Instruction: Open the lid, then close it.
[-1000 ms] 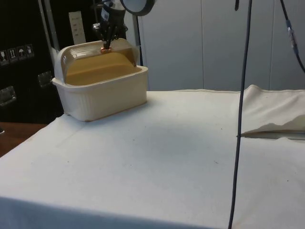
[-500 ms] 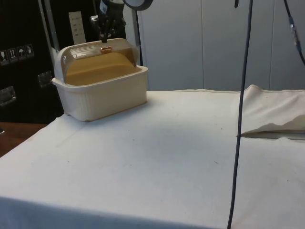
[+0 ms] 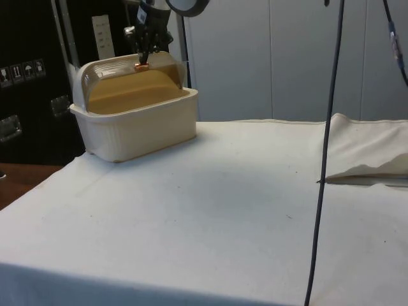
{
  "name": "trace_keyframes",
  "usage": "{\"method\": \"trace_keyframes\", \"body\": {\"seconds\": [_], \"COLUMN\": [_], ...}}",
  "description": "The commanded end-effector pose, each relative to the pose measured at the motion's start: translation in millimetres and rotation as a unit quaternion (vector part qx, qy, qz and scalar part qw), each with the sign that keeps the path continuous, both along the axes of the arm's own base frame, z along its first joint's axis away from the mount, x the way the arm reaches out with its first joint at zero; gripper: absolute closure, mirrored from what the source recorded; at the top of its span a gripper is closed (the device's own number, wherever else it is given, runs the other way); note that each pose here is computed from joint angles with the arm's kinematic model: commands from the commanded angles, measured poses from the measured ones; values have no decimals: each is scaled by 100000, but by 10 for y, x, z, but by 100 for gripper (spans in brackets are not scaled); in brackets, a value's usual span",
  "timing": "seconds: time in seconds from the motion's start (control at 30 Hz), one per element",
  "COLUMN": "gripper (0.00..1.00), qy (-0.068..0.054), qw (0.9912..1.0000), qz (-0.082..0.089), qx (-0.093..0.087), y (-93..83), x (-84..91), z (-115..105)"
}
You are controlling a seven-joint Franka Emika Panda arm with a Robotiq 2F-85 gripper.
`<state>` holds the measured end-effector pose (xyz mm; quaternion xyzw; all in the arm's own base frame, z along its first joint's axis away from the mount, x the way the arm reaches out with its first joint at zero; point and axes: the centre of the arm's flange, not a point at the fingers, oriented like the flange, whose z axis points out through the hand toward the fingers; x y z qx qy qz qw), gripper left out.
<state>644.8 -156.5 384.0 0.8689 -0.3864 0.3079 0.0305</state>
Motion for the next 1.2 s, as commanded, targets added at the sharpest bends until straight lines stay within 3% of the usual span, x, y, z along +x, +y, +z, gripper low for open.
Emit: {"method": "trace_keyframes", "body": {"seconds": [0.0,0.03,0.07,0.33,0.37,0.4,0.6,0.67,0.73,0.9,0.93,1.17], "gripper": [100,100,100,100,100,100,100,100,100,100,100,100], "qy": [-182,-5,-160,29,153,91,63,174,-184,-1052,-703,-2468], "qw": [99993,99999,99989,99893,99921,99876,99753,99790,99716,99680,99708,99667], "qz": [-292,-205,-440,-2328,-2352,-2510,-3895,-4081,-4538,-5534,-5531,-6235], "qx": [1145,307,1397,4006,3196,4292,5837,5035,6006,5677,5219,4641], "y": [32,2,34,38,3,40,-4,-32,-62,-176,-175,-267], "x": [-2,2,-1,0,6,1,28,16,55,113,103,153], "z": [-29,-12,-36,-123,-120,-137,-201,-198,-202,-199,-199,-185]}}
